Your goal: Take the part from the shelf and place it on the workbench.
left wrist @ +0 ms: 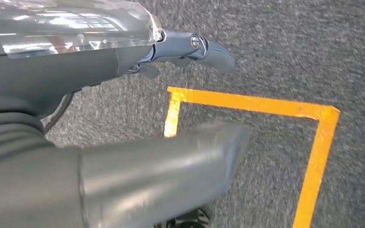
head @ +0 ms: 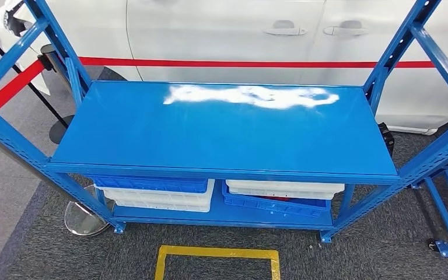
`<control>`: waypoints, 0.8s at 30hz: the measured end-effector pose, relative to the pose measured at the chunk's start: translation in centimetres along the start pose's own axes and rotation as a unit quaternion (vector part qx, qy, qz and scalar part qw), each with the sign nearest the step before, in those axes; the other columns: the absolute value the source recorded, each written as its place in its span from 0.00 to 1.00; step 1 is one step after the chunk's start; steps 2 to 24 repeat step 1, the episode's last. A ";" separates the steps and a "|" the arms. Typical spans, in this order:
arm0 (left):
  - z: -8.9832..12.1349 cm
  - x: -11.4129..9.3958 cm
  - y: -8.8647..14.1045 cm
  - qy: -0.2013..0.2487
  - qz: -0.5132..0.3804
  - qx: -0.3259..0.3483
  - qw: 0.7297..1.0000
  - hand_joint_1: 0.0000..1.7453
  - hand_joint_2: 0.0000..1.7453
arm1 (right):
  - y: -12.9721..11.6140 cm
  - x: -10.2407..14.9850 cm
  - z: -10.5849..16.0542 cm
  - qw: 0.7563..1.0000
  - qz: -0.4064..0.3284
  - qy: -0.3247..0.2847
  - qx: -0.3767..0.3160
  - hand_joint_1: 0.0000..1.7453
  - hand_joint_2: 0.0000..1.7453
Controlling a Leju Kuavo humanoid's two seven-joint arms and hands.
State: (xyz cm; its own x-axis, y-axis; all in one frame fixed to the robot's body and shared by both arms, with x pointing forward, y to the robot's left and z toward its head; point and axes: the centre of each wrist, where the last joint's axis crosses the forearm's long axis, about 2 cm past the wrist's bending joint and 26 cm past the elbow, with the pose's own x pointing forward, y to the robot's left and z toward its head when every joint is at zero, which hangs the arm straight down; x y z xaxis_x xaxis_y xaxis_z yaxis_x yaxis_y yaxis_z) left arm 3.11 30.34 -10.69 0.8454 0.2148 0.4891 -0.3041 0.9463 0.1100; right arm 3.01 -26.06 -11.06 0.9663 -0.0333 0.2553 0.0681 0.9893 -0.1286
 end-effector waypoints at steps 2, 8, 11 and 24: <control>0.0 0.0 0.0 0.001 0.000 0.001 1.000 0.00 1.00 | 0.0 0.0 0.0 1.000 0.000 0.000 0.000 0.00 0.67; 0.0 0.0 0.0 0.001 0.000 0.001 1.000 0.00 1.00 | 0.0 0.0 0.0 1.000 0.000 0.000 0.000 0.00 0.67; 0.0 0.0 0.0 0.001 0.000 0.001 1.000 0.00 1.00 | 0.0 0.0 0.0 1.000 0.000 0.000 0.000 0.00 0.67; 0.0 0.0 0.0 0.001 0.000 0.001 1.000 0.00 1.00 | 0.0 0.0 0.0 1.000 0.000 0.000 0.000 0.00 0.67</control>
